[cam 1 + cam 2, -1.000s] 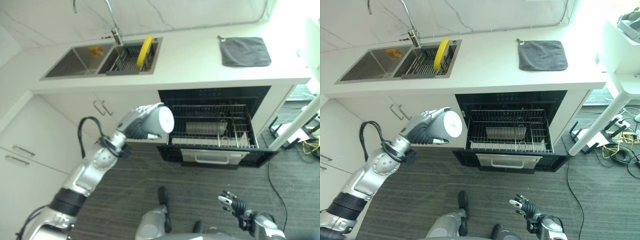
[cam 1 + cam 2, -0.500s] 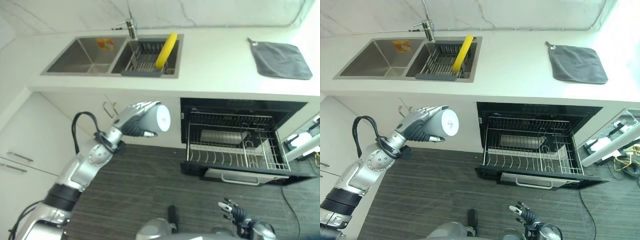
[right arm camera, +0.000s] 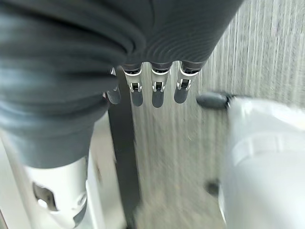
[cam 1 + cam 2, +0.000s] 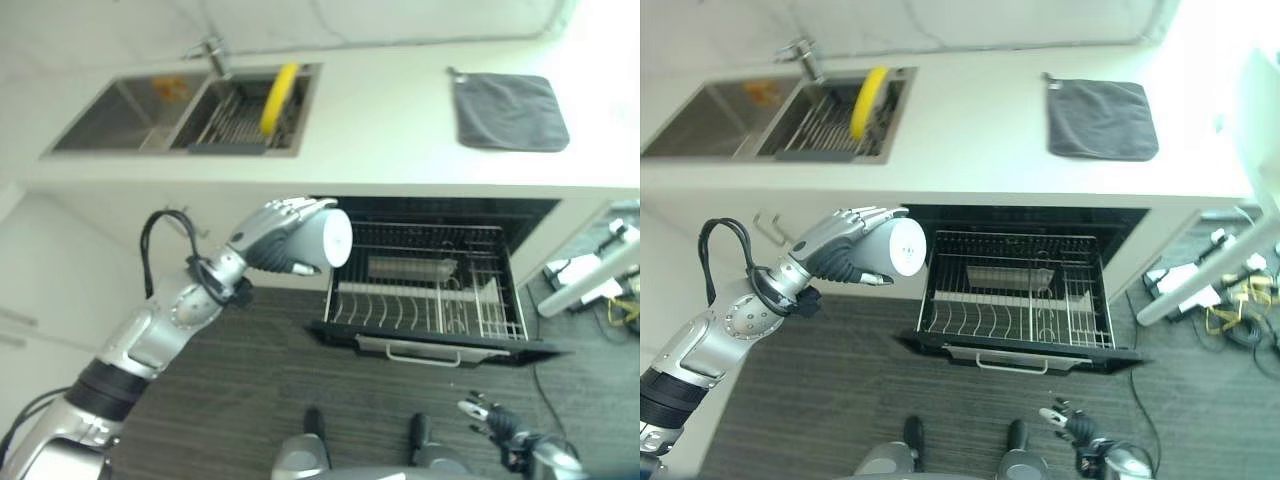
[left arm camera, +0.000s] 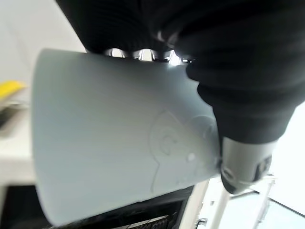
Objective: Place the dishes in the dishwasher.
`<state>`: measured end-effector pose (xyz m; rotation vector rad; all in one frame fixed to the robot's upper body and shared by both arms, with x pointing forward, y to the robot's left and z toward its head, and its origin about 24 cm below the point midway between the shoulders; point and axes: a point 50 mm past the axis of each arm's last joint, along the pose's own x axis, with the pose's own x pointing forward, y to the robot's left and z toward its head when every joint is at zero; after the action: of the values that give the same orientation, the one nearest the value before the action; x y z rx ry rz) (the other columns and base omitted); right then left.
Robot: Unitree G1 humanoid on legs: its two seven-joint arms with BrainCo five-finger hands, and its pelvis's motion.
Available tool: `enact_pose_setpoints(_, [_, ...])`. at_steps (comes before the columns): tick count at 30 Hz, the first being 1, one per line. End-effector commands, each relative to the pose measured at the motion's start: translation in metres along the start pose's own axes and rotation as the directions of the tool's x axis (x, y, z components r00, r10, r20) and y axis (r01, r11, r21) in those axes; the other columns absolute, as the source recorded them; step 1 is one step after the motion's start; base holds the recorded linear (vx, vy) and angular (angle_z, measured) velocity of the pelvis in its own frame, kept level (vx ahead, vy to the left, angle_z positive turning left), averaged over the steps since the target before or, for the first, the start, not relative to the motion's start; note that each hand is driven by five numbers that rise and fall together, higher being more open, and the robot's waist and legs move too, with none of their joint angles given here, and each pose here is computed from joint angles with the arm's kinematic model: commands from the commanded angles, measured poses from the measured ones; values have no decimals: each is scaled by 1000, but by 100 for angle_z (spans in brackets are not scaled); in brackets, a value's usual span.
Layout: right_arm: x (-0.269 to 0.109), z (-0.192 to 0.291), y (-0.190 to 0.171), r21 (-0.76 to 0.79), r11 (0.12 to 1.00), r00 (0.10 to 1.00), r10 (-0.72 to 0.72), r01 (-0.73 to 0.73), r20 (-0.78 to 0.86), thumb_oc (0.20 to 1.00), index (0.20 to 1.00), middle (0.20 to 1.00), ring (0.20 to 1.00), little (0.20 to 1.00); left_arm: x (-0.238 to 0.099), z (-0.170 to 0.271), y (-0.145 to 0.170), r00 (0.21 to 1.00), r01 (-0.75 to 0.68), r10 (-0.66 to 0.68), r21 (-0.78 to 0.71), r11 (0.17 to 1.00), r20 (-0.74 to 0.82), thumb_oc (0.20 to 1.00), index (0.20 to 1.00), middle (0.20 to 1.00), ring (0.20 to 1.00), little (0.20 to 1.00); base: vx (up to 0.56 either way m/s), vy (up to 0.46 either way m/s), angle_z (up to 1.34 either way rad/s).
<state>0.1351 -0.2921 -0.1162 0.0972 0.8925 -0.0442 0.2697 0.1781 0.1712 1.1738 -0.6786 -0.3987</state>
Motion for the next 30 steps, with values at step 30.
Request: enact_pose_setpoints(30, [-77, 110, 59, -150, 952, 640, 292, -268, 710, 1000, 1000, 1000, 1000, 1000, -12, -36, -53, 761, -647, 443, -505, 572, -474, 200, 200, 200, 200, 200, -43, 25, -38])
